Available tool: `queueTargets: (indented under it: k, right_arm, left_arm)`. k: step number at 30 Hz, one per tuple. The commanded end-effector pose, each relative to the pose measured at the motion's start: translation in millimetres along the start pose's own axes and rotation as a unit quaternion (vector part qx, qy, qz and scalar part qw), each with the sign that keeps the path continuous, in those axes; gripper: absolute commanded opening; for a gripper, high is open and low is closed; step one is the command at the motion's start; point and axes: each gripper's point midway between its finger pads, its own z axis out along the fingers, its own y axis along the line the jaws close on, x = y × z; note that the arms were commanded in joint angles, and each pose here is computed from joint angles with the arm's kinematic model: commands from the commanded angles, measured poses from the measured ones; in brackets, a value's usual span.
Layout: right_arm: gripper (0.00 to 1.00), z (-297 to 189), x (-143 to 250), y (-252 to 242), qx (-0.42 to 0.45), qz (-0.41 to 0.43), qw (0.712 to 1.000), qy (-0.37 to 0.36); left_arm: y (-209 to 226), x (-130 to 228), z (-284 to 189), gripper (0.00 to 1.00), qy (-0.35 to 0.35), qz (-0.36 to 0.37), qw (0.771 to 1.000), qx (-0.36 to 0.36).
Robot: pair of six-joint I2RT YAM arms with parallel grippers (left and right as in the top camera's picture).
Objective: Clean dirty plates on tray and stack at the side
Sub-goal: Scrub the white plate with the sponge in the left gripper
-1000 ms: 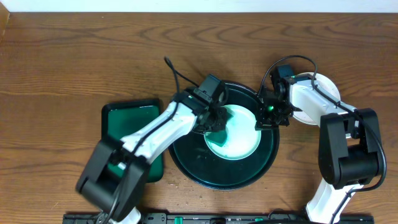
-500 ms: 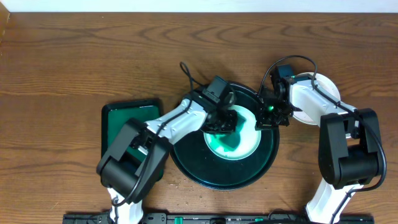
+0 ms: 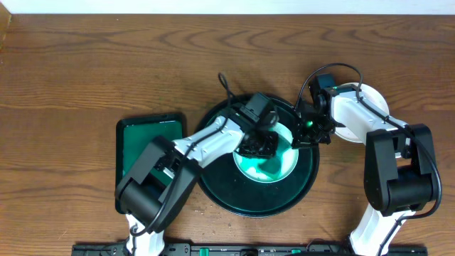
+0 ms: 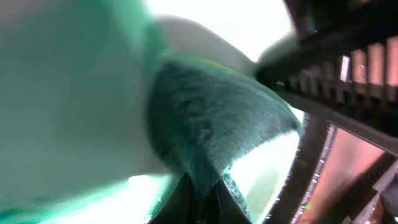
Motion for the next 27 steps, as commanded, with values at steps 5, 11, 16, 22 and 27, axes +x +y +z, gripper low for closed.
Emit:
queueTargets:
  k: [5,11,16,22,27]
  right_arm:
    - [0.01,16.3,5.4,-4.7,0.024,-0.008,1.0,0.018]
    - [0.01,16.3,4.9,-4.6,0.024,-0.008,1.0,0.017]
    - [0.01,16.3,4.4,-4.5,0.024,-0.009,1.0,0.016]
    - [0.01,16.3,3.9,-4.5,0.024,-0.009,1.0,0.015]
    - [0.01,16.3,4.0,-4.5,0.024,-0.009,1.0,0.015]
  left_arm:
    - [132.8,-24.8,-27.6,0.07,-0.065,-0.035,0.963,-0.258]
    - [169.5,-11.9,-54.4,0.07,-0.057,-0.034,0.923,-0.378]
    - [173.4,4.8,-58.0,0.07,-0.024,-0.035,0.918,-0.394]
    - [156.2,10.8,-46.6,0.07,0.011,0.049,0.923,-0.381]
    - [110.7,3.0,-22.1,0.07,0.014,0.158,0.933,-0.322]
